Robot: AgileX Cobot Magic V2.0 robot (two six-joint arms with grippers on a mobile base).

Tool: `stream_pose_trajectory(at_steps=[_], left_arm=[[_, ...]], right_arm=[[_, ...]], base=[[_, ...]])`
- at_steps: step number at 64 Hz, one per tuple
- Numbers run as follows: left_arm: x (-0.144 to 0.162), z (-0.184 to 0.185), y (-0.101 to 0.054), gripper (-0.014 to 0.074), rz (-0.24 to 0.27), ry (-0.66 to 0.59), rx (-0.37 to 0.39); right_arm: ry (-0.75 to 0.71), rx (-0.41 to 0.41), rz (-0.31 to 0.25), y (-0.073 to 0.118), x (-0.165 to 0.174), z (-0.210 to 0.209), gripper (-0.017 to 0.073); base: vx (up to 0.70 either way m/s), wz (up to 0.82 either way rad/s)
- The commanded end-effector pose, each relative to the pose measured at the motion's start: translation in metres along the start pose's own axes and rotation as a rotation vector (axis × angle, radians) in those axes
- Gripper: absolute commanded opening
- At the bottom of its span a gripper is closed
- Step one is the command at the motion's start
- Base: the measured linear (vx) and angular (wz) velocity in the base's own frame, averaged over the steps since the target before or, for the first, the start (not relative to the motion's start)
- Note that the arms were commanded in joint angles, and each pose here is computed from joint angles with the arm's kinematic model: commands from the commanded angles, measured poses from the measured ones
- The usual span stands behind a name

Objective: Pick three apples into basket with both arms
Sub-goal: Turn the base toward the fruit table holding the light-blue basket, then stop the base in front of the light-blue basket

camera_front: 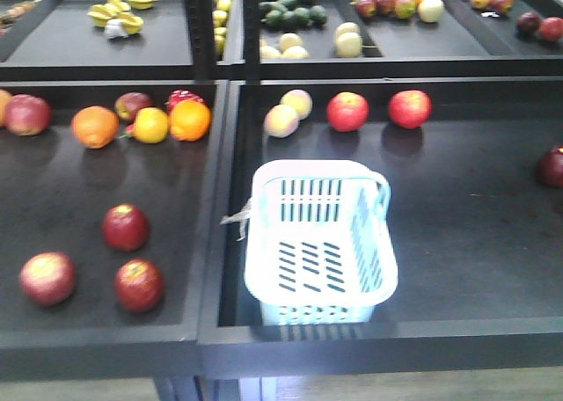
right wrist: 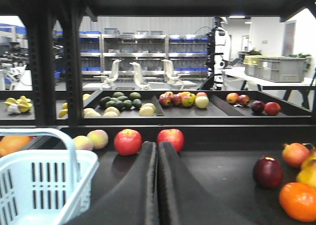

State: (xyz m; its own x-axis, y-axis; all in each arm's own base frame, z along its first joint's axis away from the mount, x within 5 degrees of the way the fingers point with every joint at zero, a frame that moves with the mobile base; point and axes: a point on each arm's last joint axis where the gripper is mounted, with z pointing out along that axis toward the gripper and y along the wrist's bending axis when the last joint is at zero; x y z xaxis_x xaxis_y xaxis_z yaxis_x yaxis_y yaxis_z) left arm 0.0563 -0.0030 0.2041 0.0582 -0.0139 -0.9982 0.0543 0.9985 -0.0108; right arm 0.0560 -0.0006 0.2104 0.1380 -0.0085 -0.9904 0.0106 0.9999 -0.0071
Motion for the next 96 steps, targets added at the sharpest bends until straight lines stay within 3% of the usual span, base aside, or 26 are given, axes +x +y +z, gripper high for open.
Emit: stream_pose_trajectory(at_steps=[1, 44, 96], left_arm=[[-0.0001, -0.0007, -0.0004, -0.0006, -0.015, -0.064, 0.006], [-0.0001, -0.0007, -0.0004, -0.0006, -0.015, -0.064, 0.006], [-0.0001, -0.0007, -0.0004, -0.0006, -0.015, -0.064, 0.006]], right_arm=[[-0.068, 0.001, -0.01, -0.0001, -0.0023, -0.001, -0.0009], [-0.068, 0.001, -0.01, -0.0001, -0.0023, -0.001, -0.0009], [-0.068, 0.001, -0.01, -0.0001, -0.0023, -0.001, -0.0009]], base=[[0.11, -0.31], [0.08, -0.13], [0.07, 0.1]])
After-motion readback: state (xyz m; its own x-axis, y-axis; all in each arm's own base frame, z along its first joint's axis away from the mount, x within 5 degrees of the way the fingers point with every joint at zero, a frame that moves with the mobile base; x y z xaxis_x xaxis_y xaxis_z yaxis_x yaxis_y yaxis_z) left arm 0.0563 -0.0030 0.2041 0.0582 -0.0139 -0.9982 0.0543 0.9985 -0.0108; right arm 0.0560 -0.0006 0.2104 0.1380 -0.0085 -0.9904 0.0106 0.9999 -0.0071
